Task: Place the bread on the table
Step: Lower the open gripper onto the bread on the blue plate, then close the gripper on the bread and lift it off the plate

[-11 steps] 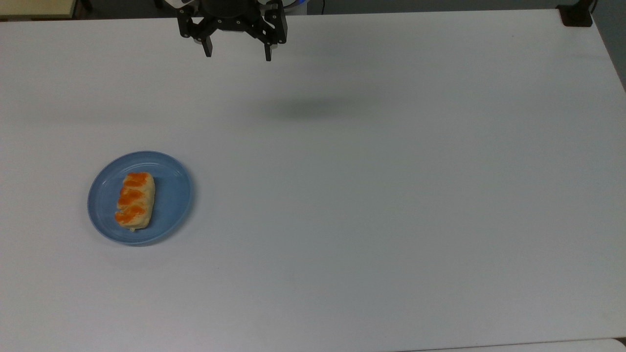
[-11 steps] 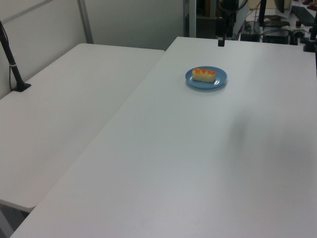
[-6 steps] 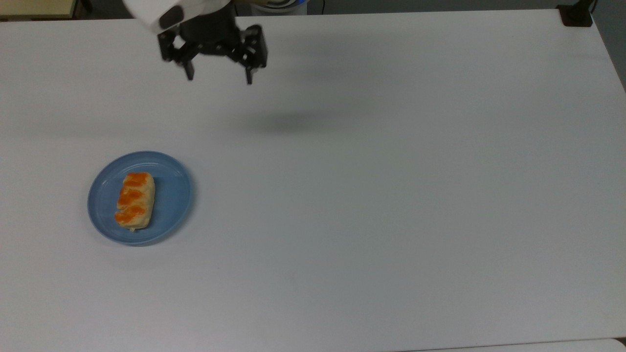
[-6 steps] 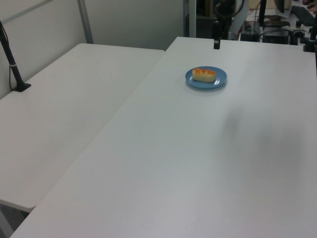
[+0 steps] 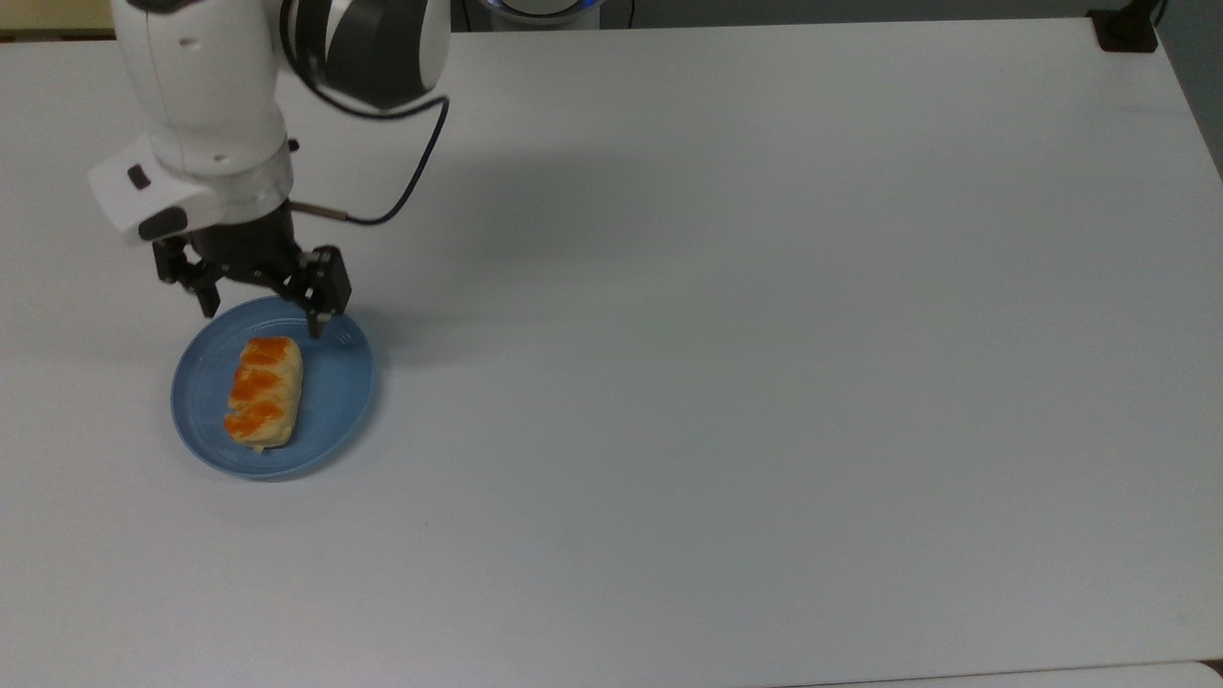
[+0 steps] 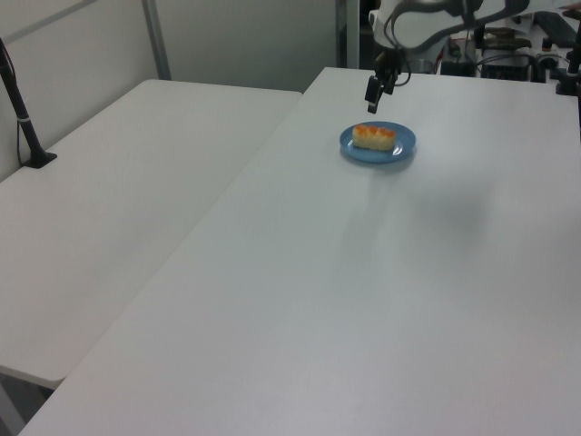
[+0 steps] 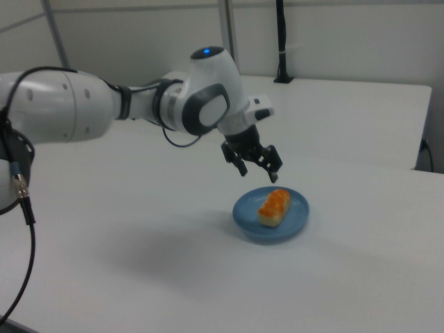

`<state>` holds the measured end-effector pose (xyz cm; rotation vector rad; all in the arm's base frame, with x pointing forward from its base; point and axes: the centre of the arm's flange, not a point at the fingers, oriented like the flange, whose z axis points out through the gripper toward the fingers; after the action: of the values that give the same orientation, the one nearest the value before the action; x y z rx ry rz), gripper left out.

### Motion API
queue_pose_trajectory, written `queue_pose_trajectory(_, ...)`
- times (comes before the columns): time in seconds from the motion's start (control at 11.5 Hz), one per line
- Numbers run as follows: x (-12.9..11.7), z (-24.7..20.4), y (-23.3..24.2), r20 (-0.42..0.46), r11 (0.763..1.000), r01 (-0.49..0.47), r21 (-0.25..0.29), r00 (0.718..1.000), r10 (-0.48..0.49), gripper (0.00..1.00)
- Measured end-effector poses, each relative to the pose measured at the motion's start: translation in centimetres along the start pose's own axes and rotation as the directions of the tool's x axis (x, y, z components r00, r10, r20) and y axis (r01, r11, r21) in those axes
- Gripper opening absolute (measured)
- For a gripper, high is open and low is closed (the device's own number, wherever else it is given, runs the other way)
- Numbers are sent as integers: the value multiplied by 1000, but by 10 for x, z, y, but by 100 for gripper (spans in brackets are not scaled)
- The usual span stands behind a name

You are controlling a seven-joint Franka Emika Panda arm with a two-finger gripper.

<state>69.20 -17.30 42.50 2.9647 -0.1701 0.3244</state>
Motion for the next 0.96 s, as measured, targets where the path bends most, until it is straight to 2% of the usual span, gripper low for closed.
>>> queue_pose_trajectory(0.35,-4,66,29,-4,999,-30,-41,1000,29,100)
queue_pose_trajectory(0.7,-9,112,10,38,999,8,-49,999,-6,89)
queue_pose_trajectory(0.79,-9,115,2,42,998,22,-50,999,-20,78)
queue_pose_trajectory(0.96,-2,105,-5,22,998,32,-50,999,-31,48)
